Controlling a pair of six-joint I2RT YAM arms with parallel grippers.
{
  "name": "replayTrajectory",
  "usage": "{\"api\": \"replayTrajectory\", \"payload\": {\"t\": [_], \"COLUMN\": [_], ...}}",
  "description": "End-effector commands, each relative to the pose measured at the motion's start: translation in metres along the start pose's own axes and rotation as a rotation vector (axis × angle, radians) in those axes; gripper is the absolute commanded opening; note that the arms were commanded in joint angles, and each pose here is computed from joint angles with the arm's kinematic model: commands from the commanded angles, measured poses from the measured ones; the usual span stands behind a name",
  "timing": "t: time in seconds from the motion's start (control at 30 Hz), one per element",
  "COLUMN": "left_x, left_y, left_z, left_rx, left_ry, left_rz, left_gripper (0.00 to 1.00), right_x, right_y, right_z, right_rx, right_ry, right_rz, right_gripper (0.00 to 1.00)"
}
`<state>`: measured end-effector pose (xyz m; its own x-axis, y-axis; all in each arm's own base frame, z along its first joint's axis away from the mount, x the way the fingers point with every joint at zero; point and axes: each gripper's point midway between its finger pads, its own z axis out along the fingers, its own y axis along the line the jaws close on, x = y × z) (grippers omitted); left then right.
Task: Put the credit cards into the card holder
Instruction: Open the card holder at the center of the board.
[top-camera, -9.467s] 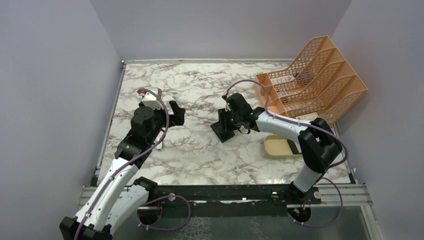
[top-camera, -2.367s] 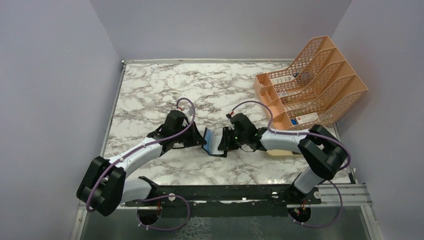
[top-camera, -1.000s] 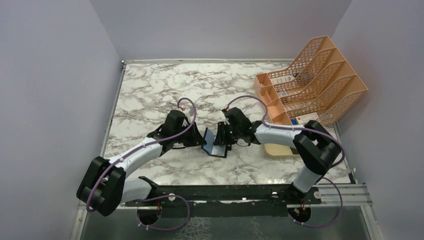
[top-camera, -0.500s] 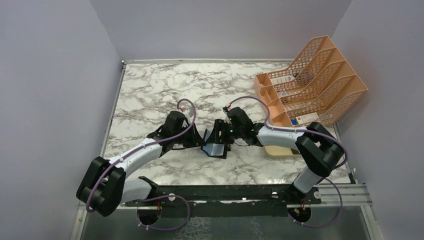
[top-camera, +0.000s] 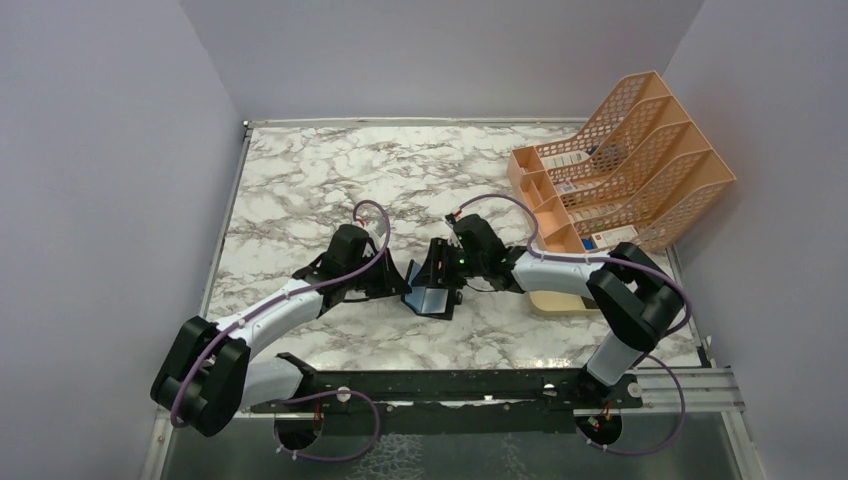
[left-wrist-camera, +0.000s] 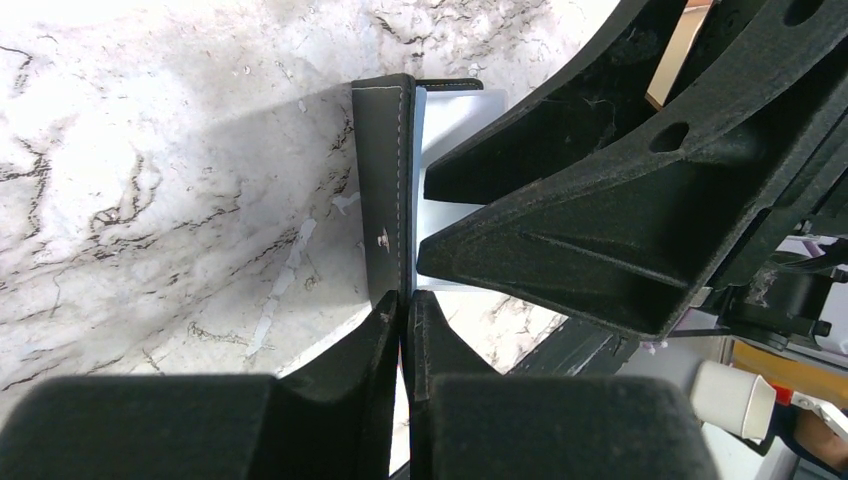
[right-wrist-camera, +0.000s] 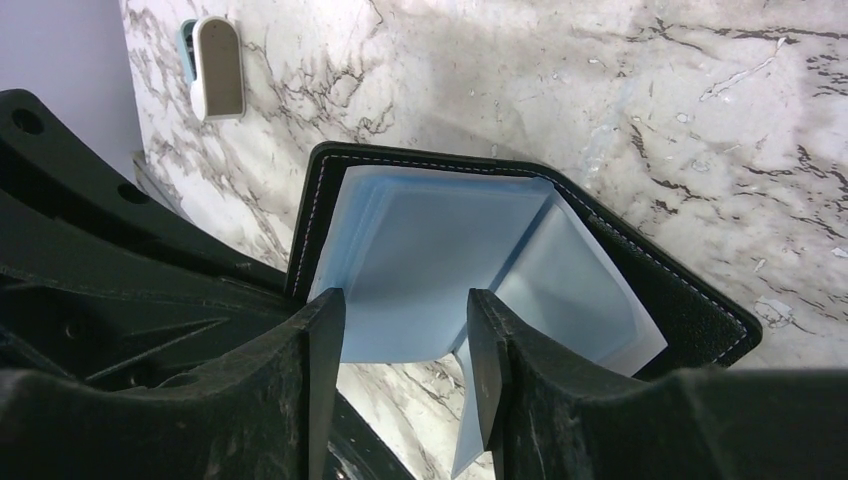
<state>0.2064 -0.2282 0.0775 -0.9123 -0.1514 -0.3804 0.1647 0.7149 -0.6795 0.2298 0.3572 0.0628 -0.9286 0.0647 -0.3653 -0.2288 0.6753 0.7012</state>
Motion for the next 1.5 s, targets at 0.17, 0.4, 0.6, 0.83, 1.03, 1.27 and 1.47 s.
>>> {"api": "replayTrajectory", "payload": {"t": [0.17,0.4,0.6,0.83,1.03,1.27,1.47], "left_x": [-0.001,-0.002,-0.002,-0.003,0.0,0.002,-0.002], "left_y": [-0.004,-0.007,-0.01,-0.018,-0.016,-0.011,-0.008], "left_z": [-0.001,-0.001,0.001,0.005,0.007,0.008,0.005], "left_rx": [0.021,0.031,0.052,0.098,0.107,0.082,0.057], "left_ry": [-0.017,-0.014,-0.01,-0.001,0.009,0.012,-0.007], "left_rz": [0.012,0.012,0.006,-0.003,-0.009,-0.015,0.012], "left_gripper": [0.11,0.23,0.32,0.19,0.01,0.0,0.0], "right_x": [0.001,0.002,0.007,0.011,0.019,0.015,0.009], "right_y": [-0.01,-0.013,-0.026,-0.038,-0.051,-0.043,-0.022], "right_z": [0.01,0.014,0.015,0.011,0.01,0.005,-0.009], "right_rx": [0.027,0.033,0.072,0.113,0.135,0.112,0.058], "right_ry": [-0.002,0.004,0.015,0.009,0.014,-0.001,-0.02], "right_rz": [-0.026,-0.037,-0.066,-0.093,-0.088,-0.098,-0.079], "right_gripper": [0.42,0.41,0.34,0.27,0.25,0.23,0.3]}}
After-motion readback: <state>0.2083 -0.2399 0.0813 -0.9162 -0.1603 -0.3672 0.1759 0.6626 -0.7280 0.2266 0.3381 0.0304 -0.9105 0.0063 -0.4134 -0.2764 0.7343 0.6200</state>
